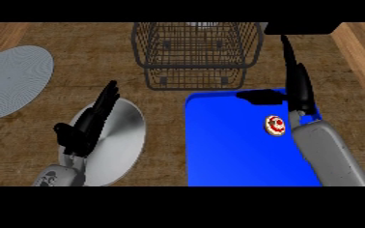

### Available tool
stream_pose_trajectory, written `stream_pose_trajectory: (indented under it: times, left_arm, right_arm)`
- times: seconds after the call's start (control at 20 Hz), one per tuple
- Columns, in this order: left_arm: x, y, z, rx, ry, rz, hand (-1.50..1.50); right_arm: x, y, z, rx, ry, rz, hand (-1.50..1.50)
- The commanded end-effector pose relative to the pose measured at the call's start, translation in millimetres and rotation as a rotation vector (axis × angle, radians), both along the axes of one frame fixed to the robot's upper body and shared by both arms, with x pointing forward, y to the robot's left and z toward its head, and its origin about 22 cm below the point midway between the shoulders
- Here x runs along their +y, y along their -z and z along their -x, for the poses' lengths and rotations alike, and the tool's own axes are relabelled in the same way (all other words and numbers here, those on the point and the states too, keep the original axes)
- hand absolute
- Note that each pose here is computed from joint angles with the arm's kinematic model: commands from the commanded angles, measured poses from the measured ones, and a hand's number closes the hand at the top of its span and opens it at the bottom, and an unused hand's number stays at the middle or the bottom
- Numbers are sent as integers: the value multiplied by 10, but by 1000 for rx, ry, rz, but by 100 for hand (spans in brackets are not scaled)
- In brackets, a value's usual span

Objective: Pick the cupcake from the tray and place it in the tiered basket

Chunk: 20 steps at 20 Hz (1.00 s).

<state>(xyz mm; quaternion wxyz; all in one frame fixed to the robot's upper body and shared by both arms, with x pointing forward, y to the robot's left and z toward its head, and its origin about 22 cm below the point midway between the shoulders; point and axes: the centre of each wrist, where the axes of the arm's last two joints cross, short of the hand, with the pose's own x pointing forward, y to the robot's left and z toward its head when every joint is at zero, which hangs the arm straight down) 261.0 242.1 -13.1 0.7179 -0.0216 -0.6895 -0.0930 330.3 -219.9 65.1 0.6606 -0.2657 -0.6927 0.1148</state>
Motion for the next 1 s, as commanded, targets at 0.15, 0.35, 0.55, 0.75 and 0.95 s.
stream_pose_trajectory:
  times: [0.15,0.35,0.55,0.75,0.95]
  left_arm:
    - [24,100,72,21,3,-12,0]
    - [-4,9,-25,13,-11,3,0]
    - [-2,107,36,12,14,0,0]
    - [17,-23,-41,5,33,0,0]
    - [-82,-21,-45,0,12,-7,0]
  right_arm:
    - [-314,-207,26,419,-7,534,-150]
    - [-85,-562,27,598,-65,718,-150]
    - [329,-998,257,670,-129,765,-150]
    - [564,-1172,302,745,-73,752,-150]
    - [478,-1204,499,737,-31,737,-150]
